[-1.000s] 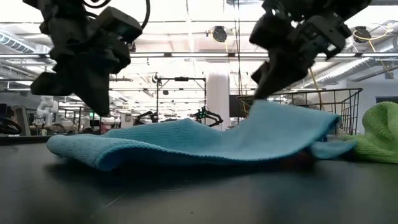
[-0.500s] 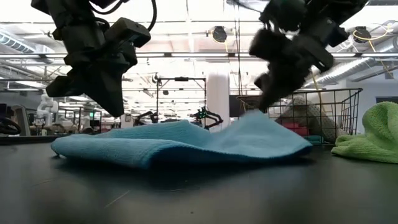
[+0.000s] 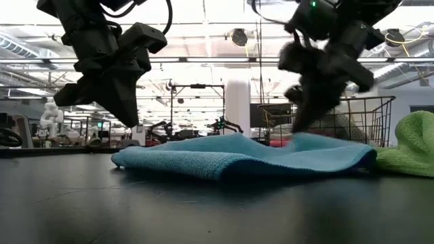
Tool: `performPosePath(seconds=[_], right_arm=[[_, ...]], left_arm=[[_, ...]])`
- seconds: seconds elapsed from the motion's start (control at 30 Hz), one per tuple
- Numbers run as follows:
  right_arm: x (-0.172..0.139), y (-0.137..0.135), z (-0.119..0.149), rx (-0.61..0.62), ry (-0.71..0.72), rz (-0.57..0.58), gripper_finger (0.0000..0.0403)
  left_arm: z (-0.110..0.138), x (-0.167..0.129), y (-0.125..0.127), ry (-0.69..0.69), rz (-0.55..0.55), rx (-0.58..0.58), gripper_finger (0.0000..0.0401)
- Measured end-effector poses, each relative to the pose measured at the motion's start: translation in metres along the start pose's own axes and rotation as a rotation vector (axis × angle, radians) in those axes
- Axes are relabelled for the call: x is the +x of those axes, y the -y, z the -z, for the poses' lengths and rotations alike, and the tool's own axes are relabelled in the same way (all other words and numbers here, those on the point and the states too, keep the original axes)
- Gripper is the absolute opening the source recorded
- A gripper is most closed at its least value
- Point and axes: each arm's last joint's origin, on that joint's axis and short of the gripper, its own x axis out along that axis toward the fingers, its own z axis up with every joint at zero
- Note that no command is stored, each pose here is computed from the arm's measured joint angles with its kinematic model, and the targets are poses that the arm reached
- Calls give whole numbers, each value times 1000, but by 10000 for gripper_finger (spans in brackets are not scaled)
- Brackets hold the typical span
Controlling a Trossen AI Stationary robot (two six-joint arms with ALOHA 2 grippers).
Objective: Fold microfiber towels
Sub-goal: Fold the blue towel
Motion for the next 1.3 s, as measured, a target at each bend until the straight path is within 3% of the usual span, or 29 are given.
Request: performPosePath(seconds=[0.13, 0.3, 0.47, 0.7, 0.83, 1.1, 1.3], right_arm=[[-2, 2, -15, -1, 155, 8, 0], [-3, 7, -18, 14, 193, 20, 0], [-2, 8, -15, 18, 161, 20, 0], [-2, 7, -12, 19, 124, 19, 0], [-1, 7, -9, 19, 97, 15, 0], [-1, 7, 3, -18, -35, 19, 0], [-4, 10, 9, -83, -96, 122, 0]], left_arm=[[-6, 0, 6, 64, 63, -21, 26], [-8, 10, 17, 134, 141, 9, 26], [0, 40, 14, 16, 99, 17, 26], [13, 76, 16, -136, 136, 13, 26], [16, 77, 8, -182, 49, 20, 26], [14, 50, -11, -230, -149, 14, 26], [12, 20, -27, -199, -295, -13, 26]])
